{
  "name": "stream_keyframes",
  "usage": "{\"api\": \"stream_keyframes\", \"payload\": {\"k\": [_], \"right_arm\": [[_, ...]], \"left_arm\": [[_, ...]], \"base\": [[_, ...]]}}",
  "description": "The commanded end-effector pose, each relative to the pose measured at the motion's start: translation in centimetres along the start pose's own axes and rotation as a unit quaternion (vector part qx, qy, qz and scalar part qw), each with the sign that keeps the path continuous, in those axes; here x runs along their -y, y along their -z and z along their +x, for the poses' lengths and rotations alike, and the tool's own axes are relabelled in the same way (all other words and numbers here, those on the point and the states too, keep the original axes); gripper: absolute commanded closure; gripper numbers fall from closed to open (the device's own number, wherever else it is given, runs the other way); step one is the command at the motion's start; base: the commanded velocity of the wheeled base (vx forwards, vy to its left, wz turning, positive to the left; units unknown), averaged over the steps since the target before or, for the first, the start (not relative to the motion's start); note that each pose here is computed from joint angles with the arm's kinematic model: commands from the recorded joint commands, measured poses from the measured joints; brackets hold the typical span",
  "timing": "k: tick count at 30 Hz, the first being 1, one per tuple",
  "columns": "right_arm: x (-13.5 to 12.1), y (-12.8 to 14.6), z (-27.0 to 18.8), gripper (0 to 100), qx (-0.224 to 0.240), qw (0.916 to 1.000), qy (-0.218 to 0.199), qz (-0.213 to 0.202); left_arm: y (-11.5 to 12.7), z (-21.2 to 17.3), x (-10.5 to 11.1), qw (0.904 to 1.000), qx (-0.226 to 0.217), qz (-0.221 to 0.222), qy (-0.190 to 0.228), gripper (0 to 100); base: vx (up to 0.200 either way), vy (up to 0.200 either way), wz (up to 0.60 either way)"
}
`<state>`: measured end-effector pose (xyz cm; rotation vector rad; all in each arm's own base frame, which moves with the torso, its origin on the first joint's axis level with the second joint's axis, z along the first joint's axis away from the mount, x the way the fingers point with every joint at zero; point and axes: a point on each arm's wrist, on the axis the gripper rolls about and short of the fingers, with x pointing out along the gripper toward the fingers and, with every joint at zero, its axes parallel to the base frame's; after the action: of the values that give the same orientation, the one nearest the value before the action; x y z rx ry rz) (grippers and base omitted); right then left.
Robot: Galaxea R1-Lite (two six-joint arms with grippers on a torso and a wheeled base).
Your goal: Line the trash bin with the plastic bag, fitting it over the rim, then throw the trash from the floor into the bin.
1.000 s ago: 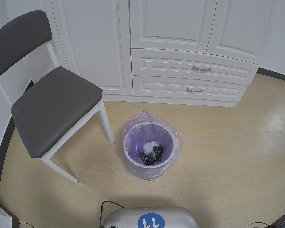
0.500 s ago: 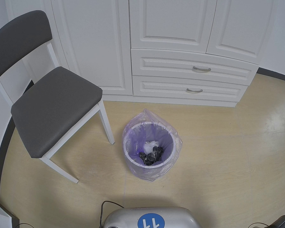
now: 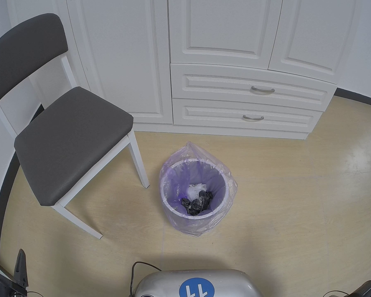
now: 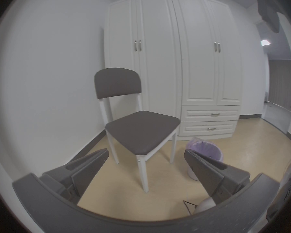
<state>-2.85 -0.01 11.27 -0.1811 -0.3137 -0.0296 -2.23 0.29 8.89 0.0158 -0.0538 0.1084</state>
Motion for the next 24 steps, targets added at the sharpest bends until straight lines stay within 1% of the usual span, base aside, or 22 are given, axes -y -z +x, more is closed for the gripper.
{"api": "stream_keyframes", "payload": {"k": [1,5,7,8,9,11,14,17,21,22,23,24], "right_arm": [[-0.1,0.7,-0.1,0,-0.009,1.0,-0.002,0.0],[-0.1,0.9,-0.1,0,-0.018,0.9998,0.0,0.009],[-0.1,0.9,-0.1,0,-0.017,0.9997,0.001,0.016],[-0.1,0.8,-0.1,0,-0.013,0.9994,0.006,0.031],[-0.1,0.8,-0.1,0,-0.013,0.9991,0.017,0.038],[0.0,0.8,-0.1,0,-0.015,0.9985,0.031,0.042],[0.0,0.8,-0.1,0,-0.017,0.9982,0.035,0.047],[0.0,1.0,-0.1,0,-0.025,0.9973,0.034,0.06],[-0.1,1.7,-0.2,0,-0.061,0.9951,0.031,0.071],[-0.2,2.0,-0.2,0,-0.075,0.9941,0.029,0.072],[-0.2,2.0,-0.2,0,-0.075,0.9941,0.029,0.072],[-0.3,2.5,-0.3,0,-0.102,0.9919,0.027,0.072]], "left_arm": [[0.6,-0.1,0.0,0.9998,0.004,-0.001,-0.018,0],[0.8,-0.1,-0.1,0.9998,-0.002,0.002,-0.022,0],[0.8,-0.1,0.0,0.9999,-0.002,0.002,-0.015,0],[0.8,-0.1,0.0,0.9999,-0.002,0.002,-0.014,0],[0.8,-0.1,0.0,0.9999,-0.002,0.003,-0.014,0],[0.8,-0.1,0.0,0.9999,-0.002,0.005,-0.015,0],[0.8,-0.1,0.0,0.9999,-0.002,0.004,-0.013,0],[0.8,-0.1,0.0,1.0,-0.002,0.004,-0.003,0],[0.8,-0.1,0.2,0.9995,-0.002,0.004,0.033,0],[1.2,-0.1,0.3,0.9983,-0.02,0.006,0.055,0],[1.2,-0.1,0.3,0.9983,-0.02,0.006,0.055,0],[1.4,-0.2,0.4,0.9966,-0.039,0.005,0.072,0]], "base": [[0.0,0.0,0.0],[0.0,0.0,0.0],[0.0,0.0,0.0],[0.0,0.0,0.0],[0.0,0.0,0.0],[0.0,0.0,0.0],[0.0,0.0,0.0],[0.0,0.0,0.0],[0.0,0.0,0.0],[0.0,0.0,0.0],[0.0,0.0,0.0],[0.0,0.0,0.0]]}}
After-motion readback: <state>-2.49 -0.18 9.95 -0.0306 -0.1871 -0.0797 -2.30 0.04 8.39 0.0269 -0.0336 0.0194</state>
